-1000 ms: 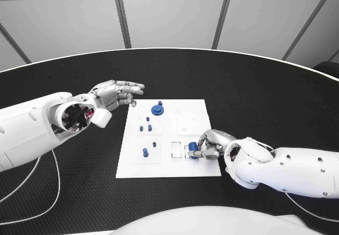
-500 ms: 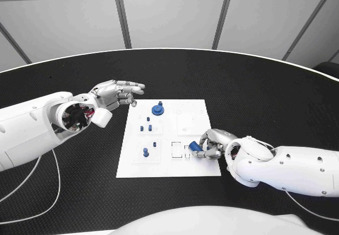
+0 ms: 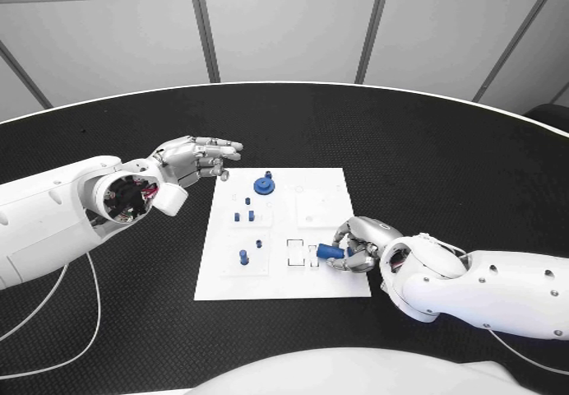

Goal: Assemble the parts on the task board

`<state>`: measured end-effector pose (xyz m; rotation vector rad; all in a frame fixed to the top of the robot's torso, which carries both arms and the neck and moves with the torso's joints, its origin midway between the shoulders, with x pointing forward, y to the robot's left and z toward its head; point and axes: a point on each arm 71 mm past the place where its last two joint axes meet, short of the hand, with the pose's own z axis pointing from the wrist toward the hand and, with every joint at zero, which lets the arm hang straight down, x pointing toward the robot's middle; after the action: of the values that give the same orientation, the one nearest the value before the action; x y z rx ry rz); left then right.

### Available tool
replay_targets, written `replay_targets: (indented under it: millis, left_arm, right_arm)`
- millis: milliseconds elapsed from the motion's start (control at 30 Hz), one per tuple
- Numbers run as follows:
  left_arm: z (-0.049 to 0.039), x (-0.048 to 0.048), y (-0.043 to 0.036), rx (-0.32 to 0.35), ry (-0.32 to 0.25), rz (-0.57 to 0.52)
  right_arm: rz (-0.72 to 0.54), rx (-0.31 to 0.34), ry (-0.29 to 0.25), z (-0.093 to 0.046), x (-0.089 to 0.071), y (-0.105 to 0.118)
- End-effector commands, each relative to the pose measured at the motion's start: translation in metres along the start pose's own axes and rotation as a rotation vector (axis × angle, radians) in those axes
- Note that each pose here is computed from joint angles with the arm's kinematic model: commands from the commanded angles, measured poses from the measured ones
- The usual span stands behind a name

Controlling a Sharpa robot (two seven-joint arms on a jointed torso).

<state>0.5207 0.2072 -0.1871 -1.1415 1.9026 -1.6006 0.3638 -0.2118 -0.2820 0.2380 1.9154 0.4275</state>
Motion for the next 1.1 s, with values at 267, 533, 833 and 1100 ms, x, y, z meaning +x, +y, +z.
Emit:
replay_targets:
  millis: [267,533,833,1100]
  left_arm:
    - [0.0006,0.0003,0.0001,-0.001,0.002,0.0]
    - [0.0013,0.0012,0.0001,-0.001,0.005,0.0]
    - [0.0022,0.0025,0.0001,-0.002,0.009,0.0]
    - [0.0025,0.0028,0.0001,-0.003,0.008,0.0]
  right_arm:
    - [0.048,-0.035,-0.041,-0.011,-0.005,0.008]
    - [0.054,-0.057,-0.035,-0.013,-0.004,0.015]
    - [0.067,-0.094,-0.039,-0.005,0.001,0.031]
    - [0.049,-0.109,-0.02,0.007,0.006,0.04]
